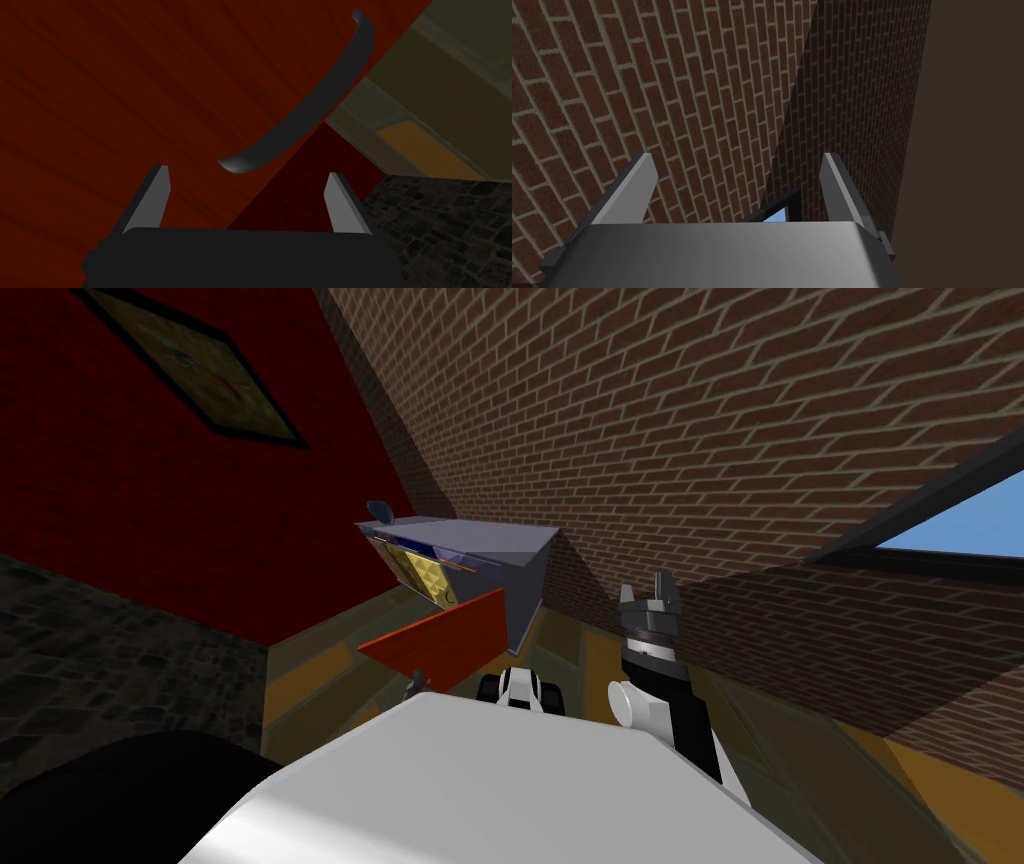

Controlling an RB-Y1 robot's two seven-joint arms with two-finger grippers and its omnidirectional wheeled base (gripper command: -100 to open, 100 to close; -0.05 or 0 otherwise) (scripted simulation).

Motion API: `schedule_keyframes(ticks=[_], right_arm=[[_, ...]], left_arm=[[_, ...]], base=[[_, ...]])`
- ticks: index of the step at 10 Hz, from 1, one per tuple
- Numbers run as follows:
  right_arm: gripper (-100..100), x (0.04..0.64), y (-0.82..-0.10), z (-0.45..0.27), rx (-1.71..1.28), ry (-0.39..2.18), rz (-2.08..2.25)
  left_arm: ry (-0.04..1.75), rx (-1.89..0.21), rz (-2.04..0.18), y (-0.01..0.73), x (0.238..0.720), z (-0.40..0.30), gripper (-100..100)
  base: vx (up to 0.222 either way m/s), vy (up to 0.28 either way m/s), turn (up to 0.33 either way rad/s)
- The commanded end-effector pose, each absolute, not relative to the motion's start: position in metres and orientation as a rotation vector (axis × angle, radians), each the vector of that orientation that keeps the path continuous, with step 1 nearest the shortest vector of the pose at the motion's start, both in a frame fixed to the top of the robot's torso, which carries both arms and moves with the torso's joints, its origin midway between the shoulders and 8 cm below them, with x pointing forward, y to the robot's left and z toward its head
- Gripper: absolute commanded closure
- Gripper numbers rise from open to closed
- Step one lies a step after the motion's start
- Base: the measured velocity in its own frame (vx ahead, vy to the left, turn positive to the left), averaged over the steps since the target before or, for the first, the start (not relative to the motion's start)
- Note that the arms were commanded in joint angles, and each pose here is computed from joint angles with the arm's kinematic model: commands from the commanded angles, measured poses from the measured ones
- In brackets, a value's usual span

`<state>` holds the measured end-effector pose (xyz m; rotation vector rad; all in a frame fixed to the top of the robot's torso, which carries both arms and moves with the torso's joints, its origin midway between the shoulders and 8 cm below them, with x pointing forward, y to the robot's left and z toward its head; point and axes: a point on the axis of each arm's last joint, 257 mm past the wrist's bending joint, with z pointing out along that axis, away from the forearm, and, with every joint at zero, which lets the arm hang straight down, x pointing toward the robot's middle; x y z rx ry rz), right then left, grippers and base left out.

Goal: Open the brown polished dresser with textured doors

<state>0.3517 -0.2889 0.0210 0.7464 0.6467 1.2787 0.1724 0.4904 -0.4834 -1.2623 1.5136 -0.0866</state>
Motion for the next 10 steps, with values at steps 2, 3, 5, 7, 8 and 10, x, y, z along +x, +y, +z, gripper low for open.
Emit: schedule_keyframes(ticks=[2,3,5,7,8,10], right_arm=[[0,0.352,-0.289,0.021,0.746,0.647,1.279],[0,0.352,-0.289,0.021,0.746,0.647,1.279],[0,0.352,-0.289,0.021,0.746,0.647,1.279],[0,0.352,-0.289,0.021,0.746,0.647,1.279],[0,0.352,-0.289,0.021,0.746,0.647,1.279],[0,0.352,-0.289,0.021,0.746,0.647,1.279]], left_arm=[[1.505,-1.274,-0.081,0.507,0.168,-0.468,-100],[1.503,-1.277,-0.079,0.513,0.166,-0.462,-100],[1.504,-1.276,-0.080,0.508,0.166,-0.465,0],[1.504,-1.276,-0.080,0.508,0.166,-0.465,0],[1.504,-1.276,-0.080,0.508,0.166,-0.465,0],[1.504,-1.276,-0.080,0.508,0.166,-0.465,0]], base=[[-0.005,-0.041,-0.031],[-0.007,-0.047,-0.063],[-0.002,-0.011,-0.005],[0.000,0.000,0.000],[0.000,0.000,0.000],[0.000,0.000,0.000]])
